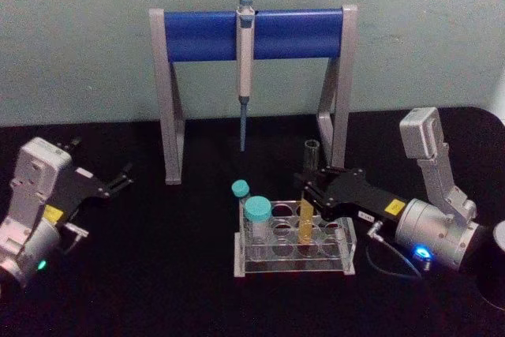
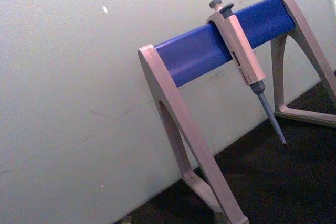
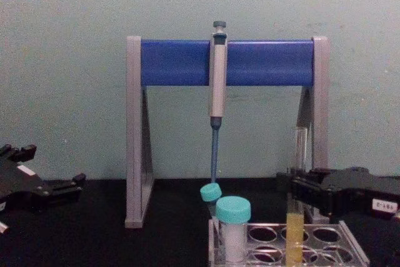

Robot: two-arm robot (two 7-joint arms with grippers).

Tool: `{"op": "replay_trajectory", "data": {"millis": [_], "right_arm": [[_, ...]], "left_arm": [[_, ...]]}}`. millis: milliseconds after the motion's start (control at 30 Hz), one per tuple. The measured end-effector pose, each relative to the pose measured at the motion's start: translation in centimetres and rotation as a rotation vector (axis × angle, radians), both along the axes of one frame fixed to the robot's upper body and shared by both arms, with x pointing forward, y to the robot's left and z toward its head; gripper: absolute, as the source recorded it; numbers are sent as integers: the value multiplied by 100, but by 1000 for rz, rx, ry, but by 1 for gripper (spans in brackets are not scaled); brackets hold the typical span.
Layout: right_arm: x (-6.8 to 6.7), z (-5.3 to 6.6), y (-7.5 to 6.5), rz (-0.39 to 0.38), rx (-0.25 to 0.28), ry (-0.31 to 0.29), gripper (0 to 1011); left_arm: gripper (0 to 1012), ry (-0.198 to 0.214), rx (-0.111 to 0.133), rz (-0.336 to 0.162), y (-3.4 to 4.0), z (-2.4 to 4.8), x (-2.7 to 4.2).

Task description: Pick up the test tube from the test tube rack, shake it, then place it back into the test tube rack.

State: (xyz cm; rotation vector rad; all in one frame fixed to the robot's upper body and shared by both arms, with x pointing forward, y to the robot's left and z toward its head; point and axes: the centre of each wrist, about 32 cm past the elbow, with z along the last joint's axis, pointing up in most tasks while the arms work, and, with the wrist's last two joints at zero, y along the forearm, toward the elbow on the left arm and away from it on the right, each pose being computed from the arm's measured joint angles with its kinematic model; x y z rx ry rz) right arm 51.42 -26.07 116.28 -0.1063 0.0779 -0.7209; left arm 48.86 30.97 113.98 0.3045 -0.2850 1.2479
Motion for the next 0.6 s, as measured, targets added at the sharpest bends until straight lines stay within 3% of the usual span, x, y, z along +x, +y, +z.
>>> {"op": "replay_trajectory", "data": {"millis": [433, 600], "right_arm": [[1, 5, 2, 0, -4, -3, 232], [2, 5, 1, 0, -4, -3, 349]], "left_arm": [[1010, 0, 0, 0, 0, 0, 0], [1010, 0, 0, 0, 0, 0, 0]]}}
